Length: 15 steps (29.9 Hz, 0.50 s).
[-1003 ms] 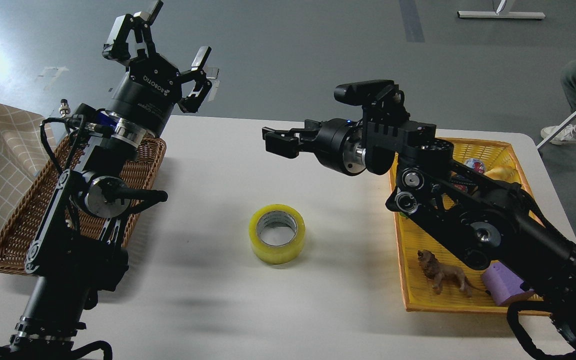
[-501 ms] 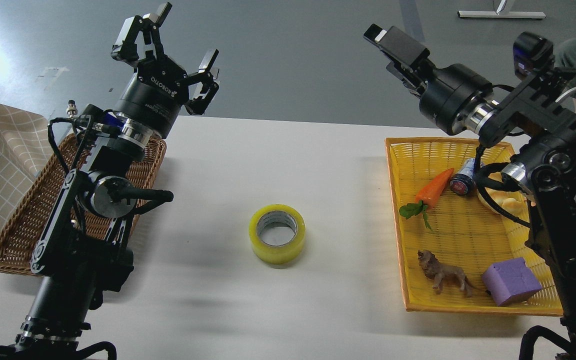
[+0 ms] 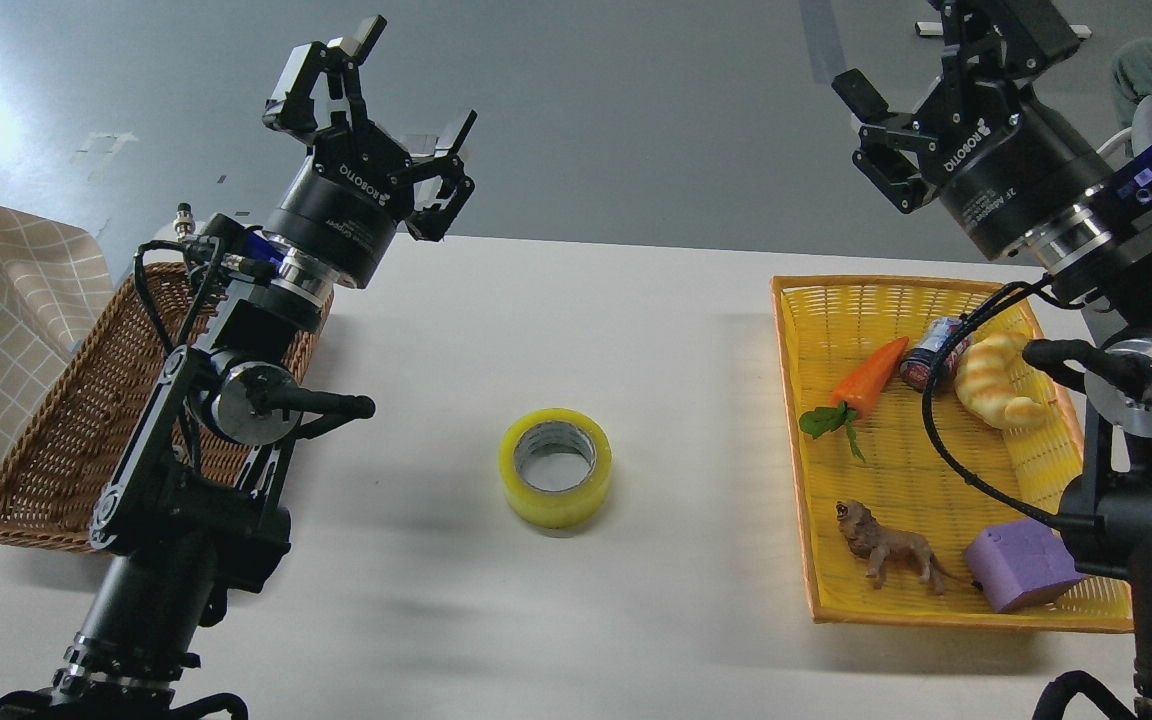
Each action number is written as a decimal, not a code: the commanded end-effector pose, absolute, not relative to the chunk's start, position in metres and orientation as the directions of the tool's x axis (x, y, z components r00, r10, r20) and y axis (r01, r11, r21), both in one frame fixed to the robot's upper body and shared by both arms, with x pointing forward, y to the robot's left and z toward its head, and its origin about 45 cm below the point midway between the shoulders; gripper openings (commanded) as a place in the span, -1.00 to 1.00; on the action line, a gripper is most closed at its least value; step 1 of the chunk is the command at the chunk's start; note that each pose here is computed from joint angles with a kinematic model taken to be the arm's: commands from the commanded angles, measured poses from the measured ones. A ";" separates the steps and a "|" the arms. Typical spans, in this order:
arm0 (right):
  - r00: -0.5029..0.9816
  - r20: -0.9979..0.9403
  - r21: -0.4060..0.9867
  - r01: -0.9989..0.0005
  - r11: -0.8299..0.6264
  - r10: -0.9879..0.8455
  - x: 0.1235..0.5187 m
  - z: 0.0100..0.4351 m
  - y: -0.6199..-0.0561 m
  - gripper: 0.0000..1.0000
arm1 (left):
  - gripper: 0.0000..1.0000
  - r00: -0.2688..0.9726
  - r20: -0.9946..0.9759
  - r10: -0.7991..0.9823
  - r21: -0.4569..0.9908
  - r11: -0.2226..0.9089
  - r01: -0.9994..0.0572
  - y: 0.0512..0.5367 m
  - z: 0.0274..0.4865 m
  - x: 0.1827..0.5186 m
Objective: Place and transfer tape with both arms
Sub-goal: 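Open the right gripper and raise it back above the yellow basket, then move the left gripper down toward the tape roll on the table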
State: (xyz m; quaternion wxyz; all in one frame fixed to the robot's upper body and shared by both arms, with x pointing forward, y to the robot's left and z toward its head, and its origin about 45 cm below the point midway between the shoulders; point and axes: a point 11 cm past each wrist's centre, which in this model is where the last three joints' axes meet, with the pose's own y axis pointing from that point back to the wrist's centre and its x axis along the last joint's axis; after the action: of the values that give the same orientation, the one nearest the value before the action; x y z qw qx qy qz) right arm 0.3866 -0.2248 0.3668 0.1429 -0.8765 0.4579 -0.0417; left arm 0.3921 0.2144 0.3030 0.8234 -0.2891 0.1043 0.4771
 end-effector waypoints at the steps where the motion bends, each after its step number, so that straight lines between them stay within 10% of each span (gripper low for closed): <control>1: 0.591 -0.096 -0.316 -0.781 -0.538 -0.801 0.385 0.370 -0.226 0.98 | 0.96 0.526 -0.449 0.722 -0.382 0.378 -0.844 0.213 0.304 0.392; 15: 0.584 -0.107 -0.316 -0.787 -0.529 -0.805 0.384 0.366 -0.230 0.98 | 0.96 0.510 -0.459 0.727 -0.374 0.363 -0.854 0.215 0.303 0.393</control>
State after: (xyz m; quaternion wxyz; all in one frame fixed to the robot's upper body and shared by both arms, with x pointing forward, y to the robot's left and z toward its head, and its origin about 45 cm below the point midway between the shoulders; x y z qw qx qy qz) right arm 0.3843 -0.2285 0.3694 0.1690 -0.8748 0.4531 -0.0295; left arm 0.3917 0.2106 0.3021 0.8252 -0.2864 0.1081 0.4748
